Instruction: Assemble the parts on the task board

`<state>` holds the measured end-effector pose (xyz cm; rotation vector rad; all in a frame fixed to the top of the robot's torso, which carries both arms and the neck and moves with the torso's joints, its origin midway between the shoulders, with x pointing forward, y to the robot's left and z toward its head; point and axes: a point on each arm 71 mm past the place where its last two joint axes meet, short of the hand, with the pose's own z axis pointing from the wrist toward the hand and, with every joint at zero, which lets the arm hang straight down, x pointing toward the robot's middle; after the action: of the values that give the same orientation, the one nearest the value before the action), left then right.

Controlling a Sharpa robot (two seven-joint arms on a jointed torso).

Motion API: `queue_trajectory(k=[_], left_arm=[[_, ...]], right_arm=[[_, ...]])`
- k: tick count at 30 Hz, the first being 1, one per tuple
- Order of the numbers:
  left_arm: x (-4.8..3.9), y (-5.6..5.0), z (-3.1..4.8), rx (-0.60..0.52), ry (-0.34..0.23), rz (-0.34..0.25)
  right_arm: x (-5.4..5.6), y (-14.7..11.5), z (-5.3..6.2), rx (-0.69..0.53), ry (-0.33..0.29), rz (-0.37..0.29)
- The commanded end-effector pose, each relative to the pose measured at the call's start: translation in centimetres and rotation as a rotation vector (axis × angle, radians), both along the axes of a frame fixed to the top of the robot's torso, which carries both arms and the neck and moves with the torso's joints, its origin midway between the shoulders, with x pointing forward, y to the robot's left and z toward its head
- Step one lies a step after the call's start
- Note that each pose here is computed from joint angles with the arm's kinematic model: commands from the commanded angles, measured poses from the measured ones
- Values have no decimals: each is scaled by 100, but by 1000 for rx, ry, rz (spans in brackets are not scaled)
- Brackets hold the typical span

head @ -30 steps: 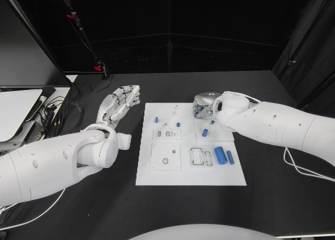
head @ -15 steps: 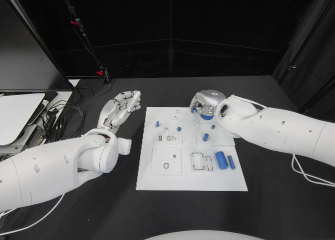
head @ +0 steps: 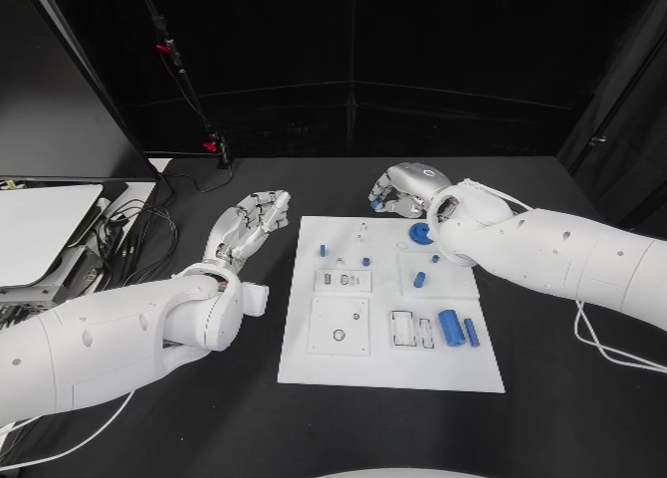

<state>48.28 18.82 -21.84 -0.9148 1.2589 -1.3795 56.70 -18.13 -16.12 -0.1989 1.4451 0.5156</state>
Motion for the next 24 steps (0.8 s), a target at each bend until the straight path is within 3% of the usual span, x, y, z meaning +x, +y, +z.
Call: queue_trajectory(k=[1, 11, 24], left_arm=[[-69, -17, 189, -62, -275, -43], [-89, -41, 173, -69, -270, -53], [-125, -65, 180, -78, -264, -64]], right_arm=[[23, 47, 9, 23, 16, 32], [137, 84, -62, -14, 82, 8], [171, 111, -85, -47, 88, -2]])
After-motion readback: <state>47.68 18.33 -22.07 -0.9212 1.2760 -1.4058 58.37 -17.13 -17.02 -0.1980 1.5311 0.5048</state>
